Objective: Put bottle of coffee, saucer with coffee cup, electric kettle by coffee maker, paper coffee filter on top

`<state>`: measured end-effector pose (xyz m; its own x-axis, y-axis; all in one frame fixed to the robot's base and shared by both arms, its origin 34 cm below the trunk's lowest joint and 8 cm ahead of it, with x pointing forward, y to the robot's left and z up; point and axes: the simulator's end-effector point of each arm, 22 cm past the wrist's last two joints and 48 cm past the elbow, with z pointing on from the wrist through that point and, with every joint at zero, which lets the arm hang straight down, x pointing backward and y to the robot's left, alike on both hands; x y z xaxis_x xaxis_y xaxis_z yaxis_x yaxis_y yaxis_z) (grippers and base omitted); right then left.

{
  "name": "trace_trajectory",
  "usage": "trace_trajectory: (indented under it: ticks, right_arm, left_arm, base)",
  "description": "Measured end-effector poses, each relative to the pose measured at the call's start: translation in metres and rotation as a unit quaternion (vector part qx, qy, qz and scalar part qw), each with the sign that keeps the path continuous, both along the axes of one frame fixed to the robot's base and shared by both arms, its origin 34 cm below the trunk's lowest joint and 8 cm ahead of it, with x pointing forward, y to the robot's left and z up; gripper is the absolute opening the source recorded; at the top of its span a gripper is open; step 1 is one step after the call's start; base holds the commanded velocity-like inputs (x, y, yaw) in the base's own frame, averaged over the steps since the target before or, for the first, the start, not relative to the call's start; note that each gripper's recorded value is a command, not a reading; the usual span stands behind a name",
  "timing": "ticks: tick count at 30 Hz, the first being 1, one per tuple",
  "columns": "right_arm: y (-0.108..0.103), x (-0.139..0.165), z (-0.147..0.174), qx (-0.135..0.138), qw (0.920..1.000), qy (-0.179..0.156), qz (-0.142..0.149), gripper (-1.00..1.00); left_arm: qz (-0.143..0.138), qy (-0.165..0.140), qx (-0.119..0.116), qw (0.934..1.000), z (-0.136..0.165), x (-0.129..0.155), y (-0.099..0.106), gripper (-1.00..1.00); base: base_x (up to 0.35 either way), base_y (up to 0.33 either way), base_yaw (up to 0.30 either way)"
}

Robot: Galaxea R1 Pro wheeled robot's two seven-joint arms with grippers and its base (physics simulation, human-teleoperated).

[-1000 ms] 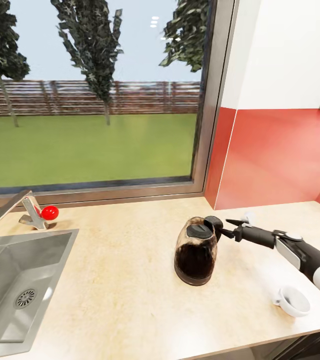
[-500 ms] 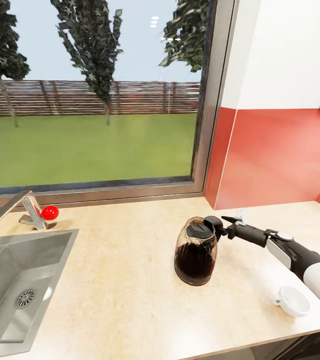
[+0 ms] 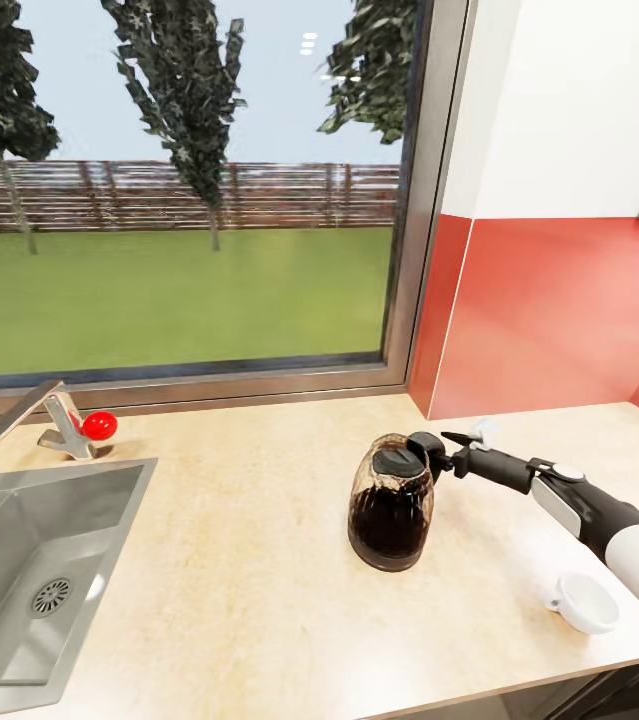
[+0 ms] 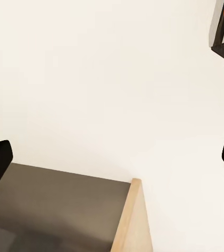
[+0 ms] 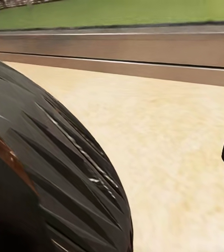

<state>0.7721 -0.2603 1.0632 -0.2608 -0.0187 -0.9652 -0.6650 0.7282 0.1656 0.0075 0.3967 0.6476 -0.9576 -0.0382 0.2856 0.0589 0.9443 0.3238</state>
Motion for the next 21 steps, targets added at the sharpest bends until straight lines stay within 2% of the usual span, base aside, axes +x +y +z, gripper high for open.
trace_trajectory:
  ticks: [5, 6, 21]
  right_arm:
    - [-0.0005, 0.0001, 0.0004, 0.0, 1.0, 0.0, 0.0, 1.0]
    - [-0.0006, 0.0002, 0.0005, 0.0, 1.0, 0.0, 0.0, -1.0]
    - [-0.0007, 0.0001, 0.0005, -0.001, 1.0, -0.001, 0.0, -1.0]
  left_arm:
    - [0.0, 0.0, 0.0, 1.0, 0.0, 0.0, 0.0, 1.0]
    - [0.0, 0.0, 0.0, 1.0, 0.0, 0.0, 0.0, 1.0]
    - [0.0, -0.001, 0.0, 1.0, -0.0001, 0.0003, 0.0, 1.0]
  base:
    - [0.0, 0.0, 0.0]
    - [0.0, 0.0, 0.0]
    - [0.0, 0.0, 0.0]
